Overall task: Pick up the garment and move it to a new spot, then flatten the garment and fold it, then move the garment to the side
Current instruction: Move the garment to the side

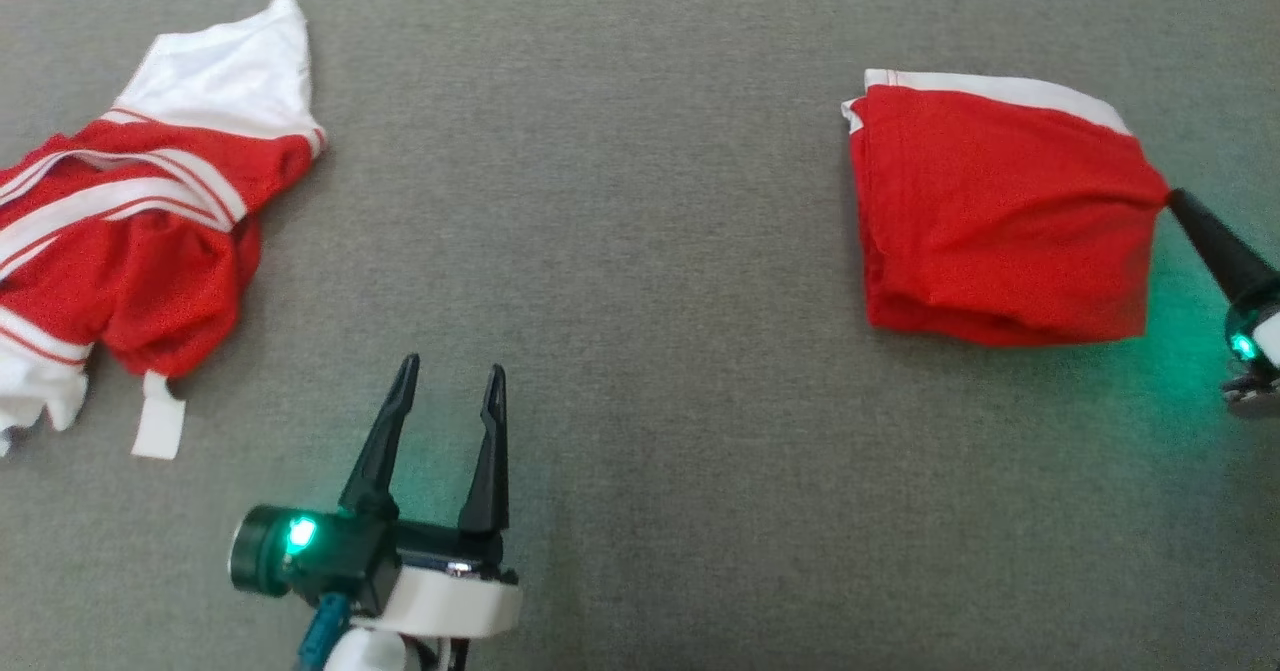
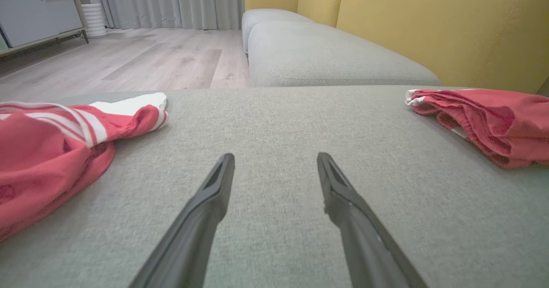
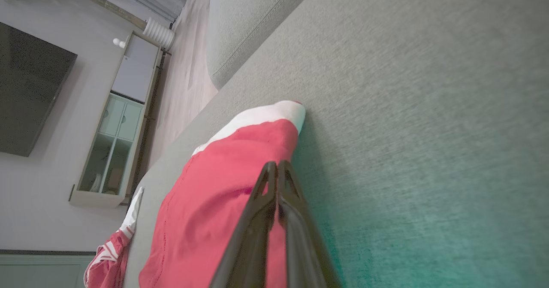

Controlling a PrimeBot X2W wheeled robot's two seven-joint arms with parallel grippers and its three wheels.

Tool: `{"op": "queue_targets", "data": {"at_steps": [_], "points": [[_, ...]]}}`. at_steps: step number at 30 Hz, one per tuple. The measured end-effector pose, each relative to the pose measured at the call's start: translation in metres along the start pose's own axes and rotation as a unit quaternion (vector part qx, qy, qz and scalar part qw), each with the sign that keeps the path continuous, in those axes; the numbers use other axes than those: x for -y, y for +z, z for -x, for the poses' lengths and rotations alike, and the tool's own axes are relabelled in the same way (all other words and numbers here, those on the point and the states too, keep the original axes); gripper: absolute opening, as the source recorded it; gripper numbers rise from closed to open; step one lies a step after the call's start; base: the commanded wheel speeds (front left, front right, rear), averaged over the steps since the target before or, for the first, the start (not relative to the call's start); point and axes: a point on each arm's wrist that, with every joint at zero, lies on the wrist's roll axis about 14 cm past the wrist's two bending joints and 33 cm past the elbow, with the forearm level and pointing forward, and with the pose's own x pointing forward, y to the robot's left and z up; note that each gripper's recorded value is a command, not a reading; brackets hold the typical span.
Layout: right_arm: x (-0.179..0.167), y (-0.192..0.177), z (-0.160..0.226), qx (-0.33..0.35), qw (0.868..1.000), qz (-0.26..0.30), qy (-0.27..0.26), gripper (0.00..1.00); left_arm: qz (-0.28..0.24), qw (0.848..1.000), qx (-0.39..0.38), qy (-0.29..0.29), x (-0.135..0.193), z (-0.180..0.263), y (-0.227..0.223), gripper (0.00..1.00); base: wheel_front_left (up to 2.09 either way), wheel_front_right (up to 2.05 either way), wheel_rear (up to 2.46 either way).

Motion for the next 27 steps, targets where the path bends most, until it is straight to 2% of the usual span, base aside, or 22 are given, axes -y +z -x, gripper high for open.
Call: {"op": "queue_targets", "data": {"at_steps": [5, 8, 15, 19, 27], "points": [[0.010, 0.025, 0.018, 0.030, 0.999, 0.040, -0.022, 0.00, -0.001, 1.000, 0.011, -0.011, 0.004, -0.014, 0.006, 1.00, 0.00, 0.00, 0.00], [0.028, 0.047, 0.038, 0.048, 0.994, 0.082, -0.061, 0.00, -0.006, 1.000, 0.012, -0.022, 0.009, -0.017, 0.006, 1.00, 0.00, 0.00, 0.00], [0.067, 0.088, 0.067, 0.060, 0.972, 0.165, -0.155, 0.00, -0.009, 0.999, -0.003, -0.037, 0.011, -0.028, -0.007, 1.00, 0.00, 0.00, 0.00], [0.083, 0.117, 0.074, 0.074, 0.953, 0.212, -0.204, 0.00, -0.008, 0.999, -0.007, -0.051, 0.014, -0.040, -0.013, 1.00, 0.00, 0.00, 0.00], [0.100, 0.147, 0.071, 0.096, 0.935, 0.236, -0.246, 0.00, -0.012, 0.998, -0.022, -0.054, 0.009, -0.057, -0.029, 1.00, 0.00, 0.00, 0.00]]}}
